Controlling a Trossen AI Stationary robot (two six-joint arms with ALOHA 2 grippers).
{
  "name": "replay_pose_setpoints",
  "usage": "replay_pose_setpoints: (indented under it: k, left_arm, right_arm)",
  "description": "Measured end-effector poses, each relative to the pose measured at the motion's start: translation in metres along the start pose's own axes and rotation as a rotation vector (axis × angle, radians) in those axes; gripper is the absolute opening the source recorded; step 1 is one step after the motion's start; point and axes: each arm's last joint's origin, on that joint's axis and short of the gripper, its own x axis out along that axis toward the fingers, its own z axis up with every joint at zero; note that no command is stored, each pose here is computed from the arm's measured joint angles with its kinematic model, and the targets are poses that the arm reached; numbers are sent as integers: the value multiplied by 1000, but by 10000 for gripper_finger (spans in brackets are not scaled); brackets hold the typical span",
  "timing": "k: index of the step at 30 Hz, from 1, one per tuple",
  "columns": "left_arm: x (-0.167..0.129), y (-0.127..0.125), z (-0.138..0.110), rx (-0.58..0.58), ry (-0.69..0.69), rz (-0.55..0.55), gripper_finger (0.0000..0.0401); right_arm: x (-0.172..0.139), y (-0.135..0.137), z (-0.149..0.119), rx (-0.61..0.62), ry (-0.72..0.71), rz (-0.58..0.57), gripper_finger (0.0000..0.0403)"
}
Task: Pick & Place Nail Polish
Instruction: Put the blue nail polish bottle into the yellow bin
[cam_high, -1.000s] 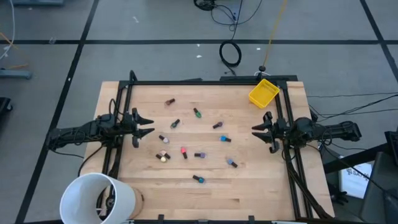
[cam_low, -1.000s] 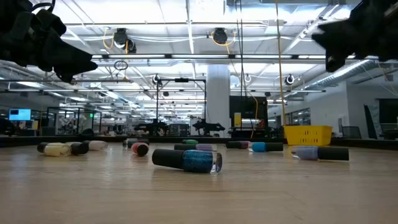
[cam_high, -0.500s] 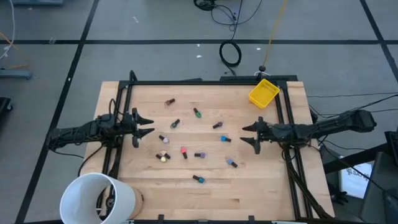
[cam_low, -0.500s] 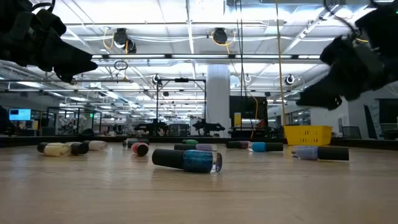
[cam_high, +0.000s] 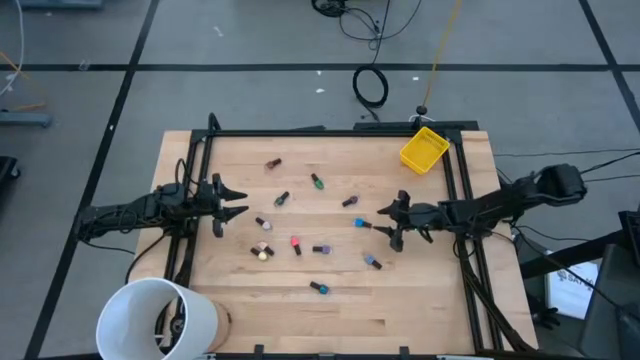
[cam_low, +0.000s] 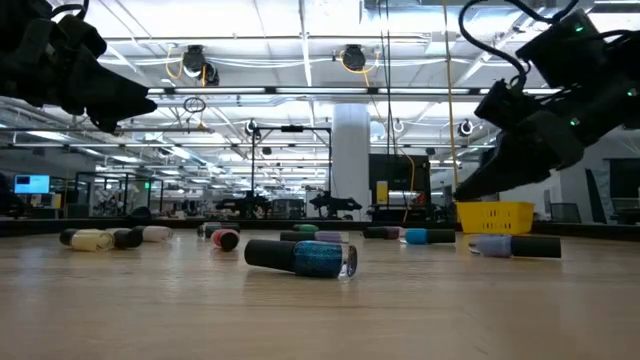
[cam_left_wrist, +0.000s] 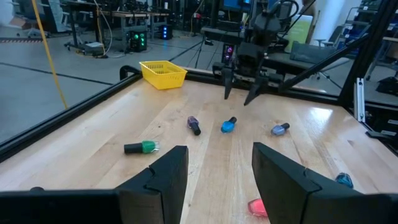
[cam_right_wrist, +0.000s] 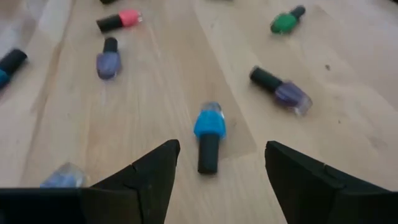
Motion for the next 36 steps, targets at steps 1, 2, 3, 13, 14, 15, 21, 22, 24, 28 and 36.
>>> replay_pose_setpoints:
  k: [1,2,3,13,14,15,21,22,24,28,36]
  left_arm:
    - [0,0,0,0,0,0,177]
    - [0,0,0,1,0,0,177]
    - [0,0,0,0,0,0,177]
    - [0,0,0,0,-3,0,177]
    - [0,0,0,0,-3,1,177]
    - [0,0,0,0,-3,1,177]
    - [0,0,0,0,-4,1,177]
    - [0,0,0,1,-4,1,177]
    - [0,0,0,1,-4,1,177]
    - [0,0,0,1,-4,1,177]
    - [0,0,0,1,-4,1,177]
  right_arm:
    - [3,1,0,-7,5,-1,232]
    - [5,1,0,-11,14,-2,231]
    - [8,2,-2,-17,24,-4,230]
    - [32,6,-8,-38,92,-13,228]
    - [34,7,-9,-39,96,-10,228]
    - [36,7,-10,-41,107,-6,228]
    - [42,8,-16,-52,147,-1,224]
    - [42,8,-17,-52,151,-1,221]
    - [42,8,-17,-53,153,-2,211]
    - [42,8,-18,-53,155,-1,181]
    - [42,8,-18,-54,157,0,110]
